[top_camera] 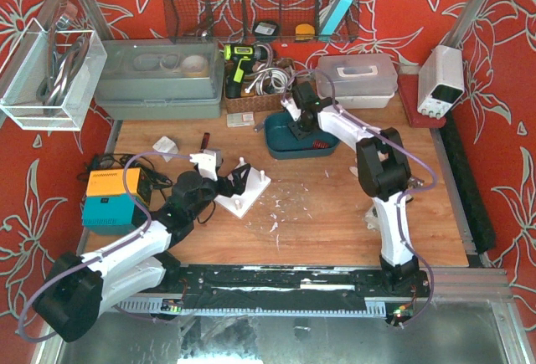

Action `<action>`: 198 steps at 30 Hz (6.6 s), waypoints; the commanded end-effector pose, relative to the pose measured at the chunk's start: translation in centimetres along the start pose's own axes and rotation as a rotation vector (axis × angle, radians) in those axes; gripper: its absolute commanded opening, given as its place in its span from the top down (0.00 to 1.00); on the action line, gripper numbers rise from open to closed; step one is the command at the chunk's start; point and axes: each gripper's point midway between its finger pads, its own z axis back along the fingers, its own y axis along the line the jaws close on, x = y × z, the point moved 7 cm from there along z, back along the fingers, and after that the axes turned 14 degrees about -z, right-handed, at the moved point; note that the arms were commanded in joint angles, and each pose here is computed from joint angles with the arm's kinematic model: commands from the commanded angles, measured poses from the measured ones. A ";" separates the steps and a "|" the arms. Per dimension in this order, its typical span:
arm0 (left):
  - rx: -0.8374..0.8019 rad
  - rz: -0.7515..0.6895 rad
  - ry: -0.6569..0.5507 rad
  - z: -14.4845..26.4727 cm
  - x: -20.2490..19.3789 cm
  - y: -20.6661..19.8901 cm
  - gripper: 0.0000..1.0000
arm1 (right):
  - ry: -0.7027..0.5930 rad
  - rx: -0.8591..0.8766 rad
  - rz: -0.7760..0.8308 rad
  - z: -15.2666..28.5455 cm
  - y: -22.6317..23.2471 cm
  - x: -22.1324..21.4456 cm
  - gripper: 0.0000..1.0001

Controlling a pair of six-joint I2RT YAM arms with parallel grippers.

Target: Install the large spring

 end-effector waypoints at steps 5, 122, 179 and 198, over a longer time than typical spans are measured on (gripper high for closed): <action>0.062 0.078 -0.038 0.7 1.1 0.5 0.00 | -0.217 0.088 -0.010 10.4 2.8 -0.9 1.00; 0.149 -0.066 0.554 3.8 -0.1 -4.4 0.99 | -0.643 0.013 -0.245 18.9 2.7 -18.9 0.01; -0.048 -0.067 0.121 1.2 5.2 -7.1 0.03 | -0.544 -0.162 -0.482 18.5 -0.5 -15.4 0.01; -0.019 -0.212 0.030 1.2 2.3 -6.0 0.00 | -0.305 -0.103 -0.535 5.7 -3.8 -4.8 0.39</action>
